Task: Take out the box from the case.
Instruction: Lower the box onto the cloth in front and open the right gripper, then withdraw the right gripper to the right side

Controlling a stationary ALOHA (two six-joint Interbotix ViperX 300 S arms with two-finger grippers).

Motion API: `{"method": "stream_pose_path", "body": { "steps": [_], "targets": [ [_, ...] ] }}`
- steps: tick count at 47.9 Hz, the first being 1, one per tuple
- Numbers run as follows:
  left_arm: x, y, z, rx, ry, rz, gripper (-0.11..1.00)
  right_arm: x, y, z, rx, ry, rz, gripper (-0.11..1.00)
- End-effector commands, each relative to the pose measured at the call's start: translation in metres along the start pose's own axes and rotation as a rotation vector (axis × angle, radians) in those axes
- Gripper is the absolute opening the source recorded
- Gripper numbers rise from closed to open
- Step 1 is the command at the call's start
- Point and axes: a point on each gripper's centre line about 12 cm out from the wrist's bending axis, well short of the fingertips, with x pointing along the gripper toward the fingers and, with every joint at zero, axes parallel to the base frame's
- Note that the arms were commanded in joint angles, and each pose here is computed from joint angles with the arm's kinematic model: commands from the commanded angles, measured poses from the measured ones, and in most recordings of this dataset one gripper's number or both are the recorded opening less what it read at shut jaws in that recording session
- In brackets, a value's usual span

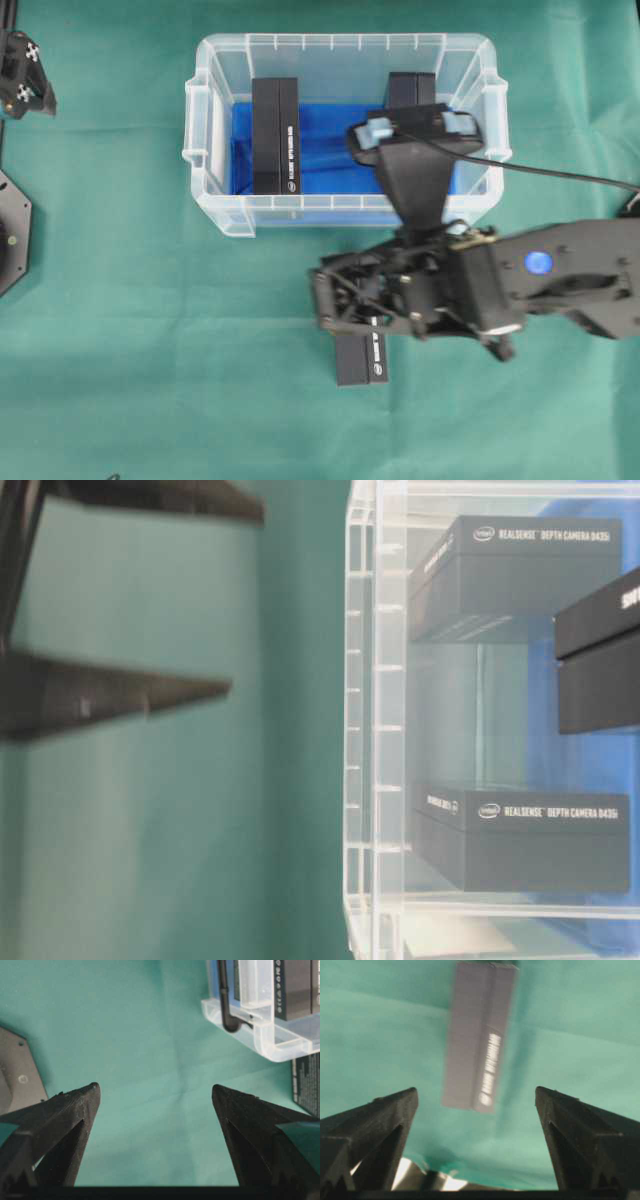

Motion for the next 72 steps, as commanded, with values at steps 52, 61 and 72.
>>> {"method": "stream_pose_path", "body": {
  "steps": [52, 61, 72],
  "targets": [
    [-0.003, -0.004, -0.011, -0.005, 0.029, 0.006, 0.94, -0.041, -0.157, 0.042, 0.029, 0.002, -0.023, 0.92],
    [-0.003, -0.001, -0.012, -0.006, 0.037, 0.029, 0.93, -0.035, -0.163, 0.082, 0.033, -0.033, -0.038, 0.92],
    [-0.003, -0.002, -0.012, -0.009, 0.039, 0.030, 0.93, -0.030, -0.168, 0.126, 0.023, -0.066, -0.064, 0.92]
  ]
}}
